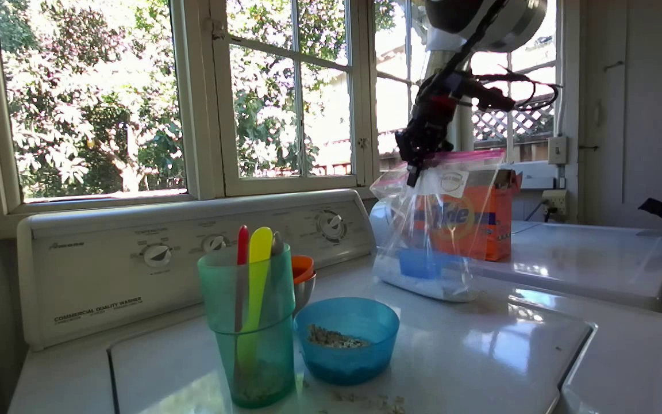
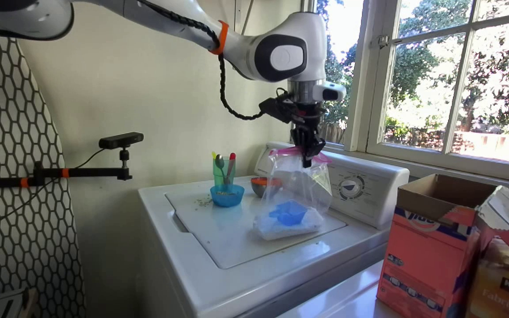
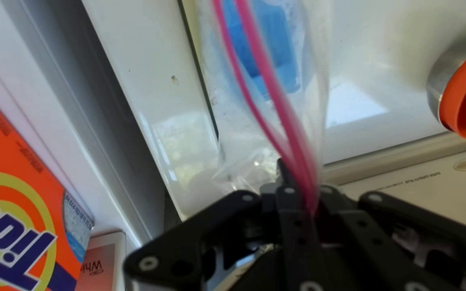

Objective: Put the clear plastic inside the orange box and close the box.

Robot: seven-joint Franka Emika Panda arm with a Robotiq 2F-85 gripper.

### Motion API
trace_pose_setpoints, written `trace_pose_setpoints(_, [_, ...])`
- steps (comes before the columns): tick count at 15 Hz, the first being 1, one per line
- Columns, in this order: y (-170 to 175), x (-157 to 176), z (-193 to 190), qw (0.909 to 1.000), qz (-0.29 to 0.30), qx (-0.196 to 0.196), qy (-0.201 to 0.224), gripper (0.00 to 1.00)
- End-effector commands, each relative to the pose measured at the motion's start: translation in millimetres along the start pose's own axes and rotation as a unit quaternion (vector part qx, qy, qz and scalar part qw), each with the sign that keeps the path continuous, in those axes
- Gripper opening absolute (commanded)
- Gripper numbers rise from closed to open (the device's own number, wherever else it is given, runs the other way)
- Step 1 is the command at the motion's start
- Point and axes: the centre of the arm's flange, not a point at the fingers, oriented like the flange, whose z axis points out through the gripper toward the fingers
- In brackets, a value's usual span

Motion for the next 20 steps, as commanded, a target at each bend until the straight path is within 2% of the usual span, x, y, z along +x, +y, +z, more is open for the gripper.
trace_pose_setpoints(1, [-0.5, 5.7, -59.5, 0.9996, -0.009, 0.027, -0.003, 0.00])
trace_pose_setpoints(5, [-10.5, 8.0, -105.4, 0.9984, -0.029, 0.048, 0.001, 0.00])
trace_pose_setpoints(9, [-6.4, 13.6, -135.5, 0.9935, -0.052, 0.099, -0.020, 0.00])
trace_pose_setpoints(10, [-13.0, 1.4, -118.6, 0.9963, -0.044, 0.073, -0.008, 0.02])
trace_pose_setpoints(13, [-8.7, 2.3, -129.8, 0.9951, -0.050, 0.085, -0.011, 0.02])
trace_pose_setpoints(17, [-8.4, 3.9, -125.1, 0.9949, -0.051, 0.086, -0.014, 0.00])
trace_pose_setpoints(20, [-2.9, 26.2, -132.6, 0.9946, -0.055, 0.081, 0.034, 0.00])
